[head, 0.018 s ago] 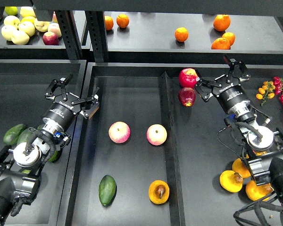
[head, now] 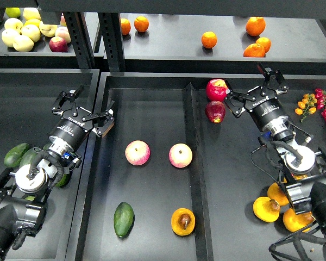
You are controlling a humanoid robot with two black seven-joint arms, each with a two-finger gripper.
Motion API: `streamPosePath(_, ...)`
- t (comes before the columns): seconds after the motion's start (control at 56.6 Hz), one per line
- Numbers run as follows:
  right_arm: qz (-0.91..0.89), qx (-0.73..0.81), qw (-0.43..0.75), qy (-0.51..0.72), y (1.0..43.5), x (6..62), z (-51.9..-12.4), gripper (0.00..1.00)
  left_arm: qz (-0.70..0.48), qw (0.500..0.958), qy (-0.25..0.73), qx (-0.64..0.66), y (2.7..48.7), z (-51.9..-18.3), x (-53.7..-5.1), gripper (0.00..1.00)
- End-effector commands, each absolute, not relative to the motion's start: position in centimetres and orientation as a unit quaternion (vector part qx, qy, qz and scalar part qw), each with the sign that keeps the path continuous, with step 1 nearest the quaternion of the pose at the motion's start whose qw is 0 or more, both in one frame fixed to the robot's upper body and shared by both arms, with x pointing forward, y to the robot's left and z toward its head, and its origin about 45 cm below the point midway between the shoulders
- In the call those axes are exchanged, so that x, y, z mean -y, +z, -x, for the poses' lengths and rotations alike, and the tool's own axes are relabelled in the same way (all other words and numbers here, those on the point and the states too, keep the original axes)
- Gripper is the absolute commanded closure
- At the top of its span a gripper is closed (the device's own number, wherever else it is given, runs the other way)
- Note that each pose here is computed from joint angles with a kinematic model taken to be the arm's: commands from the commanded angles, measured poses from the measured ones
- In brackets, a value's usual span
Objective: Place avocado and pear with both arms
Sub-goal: 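Move the left gripper over the green avocado in the middle bin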
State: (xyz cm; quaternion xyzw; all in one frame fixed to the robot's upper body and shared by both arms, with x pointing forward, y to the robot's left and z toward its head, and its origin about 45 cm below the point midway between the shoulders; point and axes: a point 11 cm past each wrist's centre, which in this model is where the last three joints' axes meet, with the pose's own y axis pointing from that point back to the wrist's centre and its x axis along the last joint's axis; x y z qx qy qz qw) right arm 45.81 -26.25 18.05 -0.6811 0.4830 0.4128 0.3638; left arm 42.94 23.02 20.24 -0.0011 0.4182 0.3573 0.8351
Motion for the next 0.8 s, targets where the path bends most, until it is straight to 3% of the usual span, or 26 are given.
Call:
streamPosePath(0.0,0.671,-0.486,0.378,0.413,18.4,26.8,-46.2,0.01,-0.151,0.857,0.311,-0.383,18.5,-41.2,-20.3,0.06)
streamPosePath(0.106,0.661,-0.485,0.391,0.418,18.4,27.1,-46.2,0.01,-0.181,0.867,0.298,-0.357,19.6,-41.7,-19.3,0.06)
streamPosePath(0.778,0.661,-0.483,0.39,0.422,18.3,26.9,-46.1,0.01,-0.308,0.855,0.272,-0.317,15.5,-38.9,-19.9,0.07)
